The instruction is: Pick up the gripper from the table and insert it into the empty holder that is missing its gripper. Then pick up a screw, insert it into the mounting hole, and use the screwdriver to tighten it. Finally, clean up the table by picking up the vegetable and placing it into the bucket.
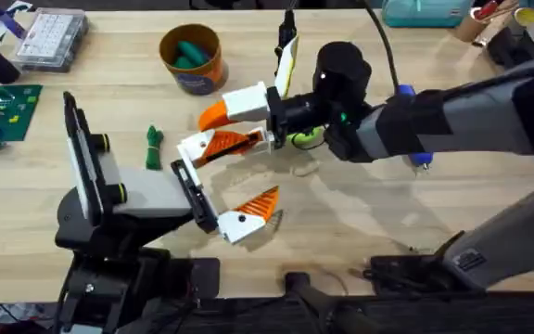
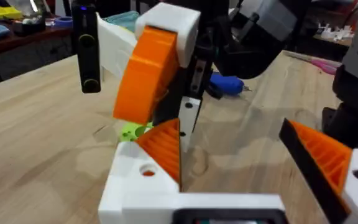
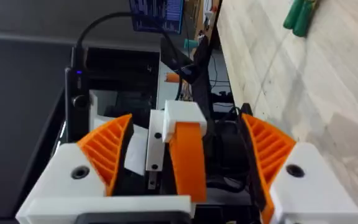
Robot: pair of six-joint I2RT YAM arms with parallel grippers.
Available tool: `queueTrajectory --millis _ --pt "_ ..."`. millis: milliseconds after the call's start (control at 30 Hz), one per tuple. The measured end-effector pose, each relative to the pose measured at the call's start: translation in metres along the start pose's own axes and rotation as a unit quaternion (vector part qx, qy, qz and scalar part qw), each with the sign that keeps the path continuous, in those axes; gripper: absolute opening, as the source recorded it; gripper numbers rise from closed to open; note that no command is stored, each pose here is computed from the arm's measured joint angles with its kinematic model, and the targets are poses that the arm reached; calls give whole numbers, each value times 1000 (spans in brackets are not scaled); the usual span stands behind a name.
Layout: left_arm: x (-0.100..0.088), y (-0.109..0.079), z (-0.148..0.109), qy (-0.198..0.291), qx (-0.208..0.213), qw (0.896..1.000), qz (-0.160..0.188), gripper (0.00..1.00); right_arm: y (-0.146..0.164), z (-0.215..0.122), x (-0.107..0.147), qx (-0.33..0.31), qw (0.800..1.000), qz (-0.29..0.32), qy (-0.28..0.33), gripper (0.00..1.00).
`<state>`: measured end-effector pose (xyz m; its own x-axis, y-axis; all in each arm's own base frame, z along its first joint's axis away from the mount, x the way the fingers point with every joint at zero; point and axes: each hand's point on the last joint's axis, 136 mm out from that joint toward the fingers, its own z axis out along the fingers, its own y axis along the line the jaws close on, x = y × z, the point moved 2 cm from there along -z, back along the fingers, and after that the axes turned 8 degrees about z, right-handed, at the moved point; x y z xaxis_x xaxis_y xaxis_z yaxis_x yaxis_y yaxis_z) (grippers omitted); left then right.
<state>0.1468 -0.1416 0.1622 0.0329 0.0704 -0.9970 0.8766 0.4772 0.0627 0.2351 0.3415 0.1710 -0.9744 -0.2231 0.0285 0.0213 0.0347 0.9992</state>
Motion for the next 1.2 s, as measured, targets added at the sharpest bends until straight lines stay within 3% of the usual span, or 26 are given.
queueTrajectory --millis 433,667,900,1200 --pt "0 0 0 0 1 1000 0 988 2 -33 -8 -6 1000 0 12 995" --pt "0 0 0 0 1 1000 0 988 18 -41 -2 -31 997 -75 16 995" --pt "0 0 0 0 1 1000 0 988 -12 -54 17 -25 999 -27 -16 995" --pt "0 0 0 0 1 1000 0 988 -13 -47 17 -27 999 -7 -31 994"
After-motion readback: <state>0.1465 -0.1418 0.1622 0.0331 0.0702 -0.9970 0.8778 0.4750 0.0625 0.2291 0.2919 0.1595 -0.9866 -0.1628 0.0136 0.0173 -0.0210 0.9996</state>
